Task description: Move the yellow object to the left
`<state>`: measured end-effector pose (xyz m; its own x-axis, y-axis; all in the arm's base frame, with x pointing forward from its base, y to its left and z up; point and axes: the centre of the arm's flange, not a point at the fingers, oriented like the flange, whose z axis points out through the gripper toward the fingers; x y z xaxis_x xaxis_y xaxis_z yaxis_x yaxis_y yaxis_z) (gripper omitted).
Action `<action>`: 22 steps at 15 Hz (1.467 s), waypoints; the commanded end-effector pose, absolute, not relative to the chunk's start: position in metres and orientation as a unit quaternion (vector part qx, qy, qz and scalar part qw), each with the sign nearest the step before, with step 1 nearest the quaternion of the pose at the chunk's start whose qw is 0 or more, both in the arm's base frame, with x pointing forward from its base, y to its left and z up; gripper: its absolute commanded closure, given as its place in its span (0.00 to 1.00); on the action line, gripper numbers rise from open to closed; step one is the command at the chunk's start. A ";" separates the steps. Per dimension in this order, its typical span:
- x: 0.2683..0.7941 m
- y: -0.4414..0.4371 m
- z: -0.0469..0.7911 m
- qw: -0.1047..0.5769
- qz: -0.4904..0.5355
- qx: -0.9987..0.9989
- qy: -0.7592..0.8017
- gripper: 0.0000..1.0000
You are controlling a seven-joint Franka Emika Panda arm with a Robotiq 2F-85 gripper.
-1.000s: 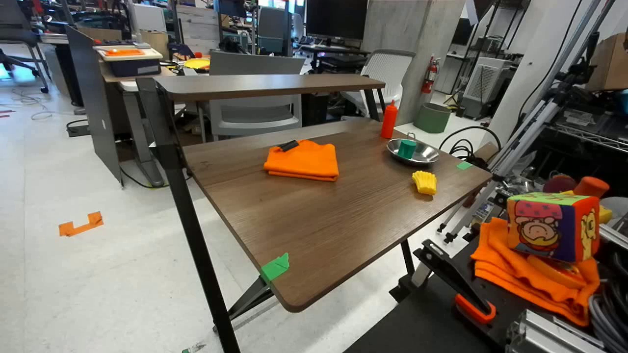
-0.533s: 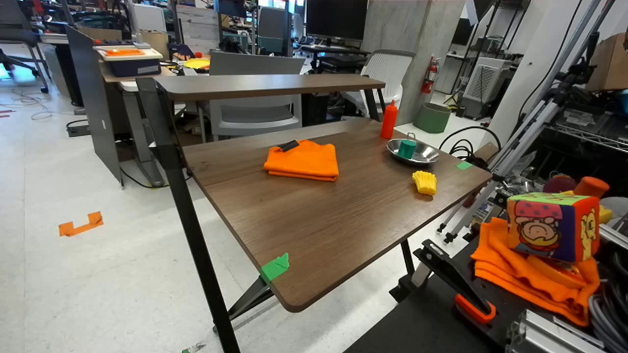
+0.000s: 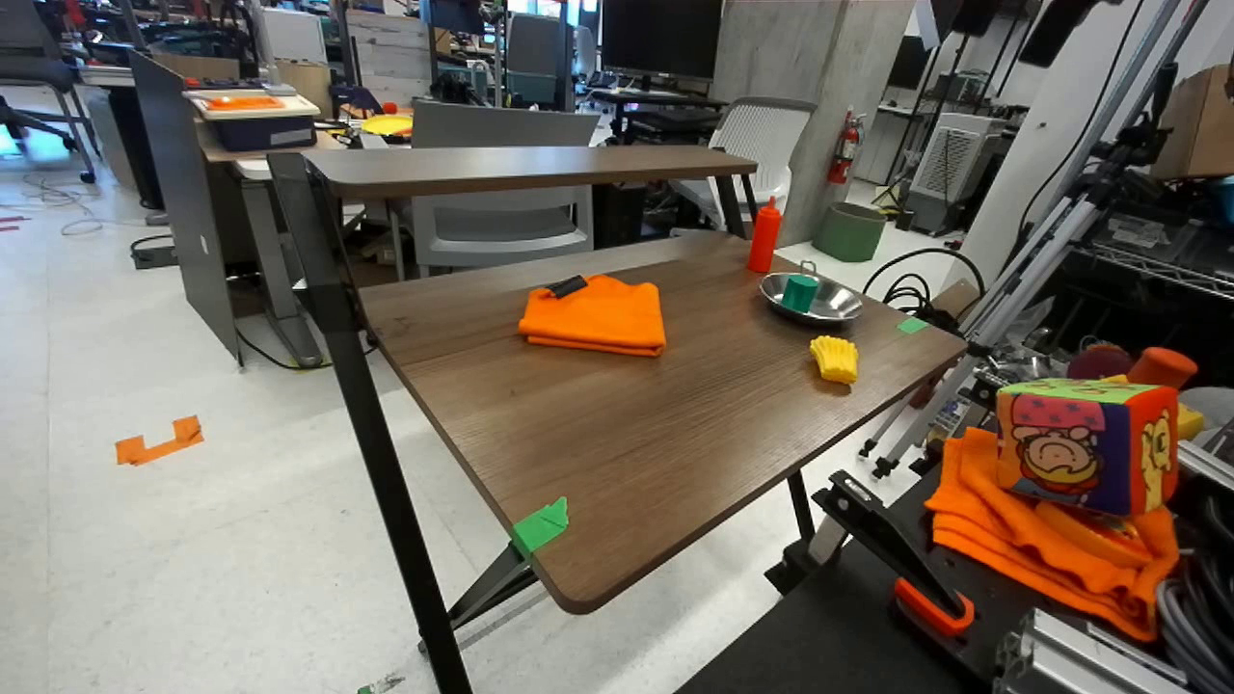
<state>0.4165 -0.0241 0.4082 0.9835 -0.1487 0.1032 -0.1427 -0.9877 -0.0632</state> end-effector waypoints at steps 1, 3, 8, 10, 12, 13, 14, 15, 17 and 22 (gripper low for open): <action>0.429 -0.046 0.373 0.022 -0.044 -0.994 0.100 0.00; 0.435 -0.055 0.356 0.021 -0.033 -0.993 0.114 0.00; 0.444 -0.067 0.312 0.025 -0.010 -0.988 0.153 0.00; 0.447 -0.068 0.294 0.023 -0.001 -0.985 0.171 0.00; 0.451 -0.067 0.278 0.017 0.005 -0.982 0.188 0.00; 0.455 -0.066 0.266 0.012 0.004 -0.981 0.194 0.00; 0.458 -0.066 0.259 0.009 0.004 -0.980 0.199 0.00; 0.462 -0.066 0.250 0.006 0.002 -0.979 0.203 0.00; 0.469 -0.064 0.233 0.000 -0.006 -0.978 0.209 0.00; 0.486 -0.055 0.196 -0.025 -0.014 -0.977 0.213 0.00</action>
